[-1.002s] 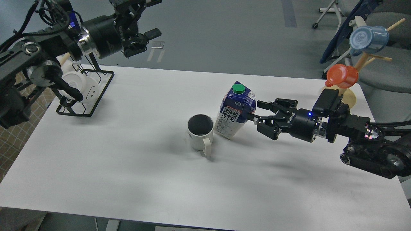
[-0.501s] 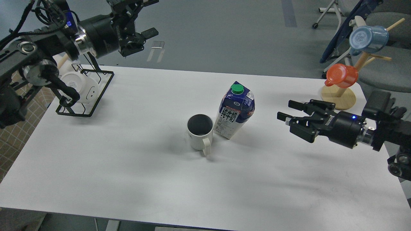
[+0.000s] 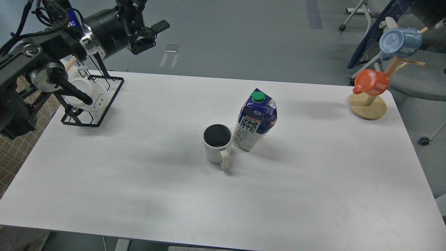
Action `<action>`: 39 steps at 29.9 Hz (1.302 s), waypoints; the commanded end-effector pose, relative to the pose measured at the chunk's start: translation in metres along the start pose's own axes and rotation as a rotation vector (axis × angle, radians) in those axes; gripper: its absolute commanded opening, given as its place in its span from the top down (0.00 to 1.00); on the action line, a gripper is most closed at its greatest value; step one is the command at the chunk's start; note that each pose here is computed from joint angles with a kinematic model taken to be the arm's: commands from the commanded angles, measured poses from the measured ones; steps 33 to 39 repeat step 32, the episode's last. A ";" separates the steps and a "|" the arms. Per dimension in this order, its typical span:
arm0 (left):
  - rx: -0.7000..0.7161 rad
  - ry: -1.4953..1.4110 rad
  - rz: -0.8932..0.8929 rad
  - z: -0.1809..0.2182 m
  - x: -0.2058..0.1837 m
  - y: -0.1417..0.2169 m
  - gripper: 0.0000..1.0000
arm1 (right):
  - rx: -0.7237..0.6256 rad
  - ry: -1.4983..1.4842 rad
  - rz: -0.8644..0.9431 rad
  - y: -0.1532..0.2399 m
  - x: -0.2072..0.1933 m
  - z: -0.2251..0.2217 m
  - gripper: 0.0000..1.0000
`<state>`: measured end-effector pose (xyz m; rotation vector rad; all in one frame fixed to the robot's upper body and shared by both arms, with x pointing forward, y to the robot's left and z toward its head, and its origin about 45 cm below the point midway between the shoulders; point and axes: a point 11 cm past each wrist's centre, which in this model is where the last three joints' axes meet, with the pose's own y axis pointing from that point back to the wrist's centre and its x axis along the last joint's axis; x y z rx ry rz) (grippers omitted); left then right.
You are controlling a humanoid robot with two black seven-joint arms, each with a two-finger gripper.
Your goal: Place cup and milk with both arms
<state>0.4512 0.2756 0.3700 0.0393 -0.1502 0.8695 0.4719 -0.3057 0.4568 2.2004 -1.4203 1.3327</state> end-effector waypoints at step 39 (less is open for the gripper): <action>-0.007 0.543 0.321 -0.117 0.032 -0.024 0.02 | -0.064 -1.074 0.109 -0.076 -0.170 0.037 0.00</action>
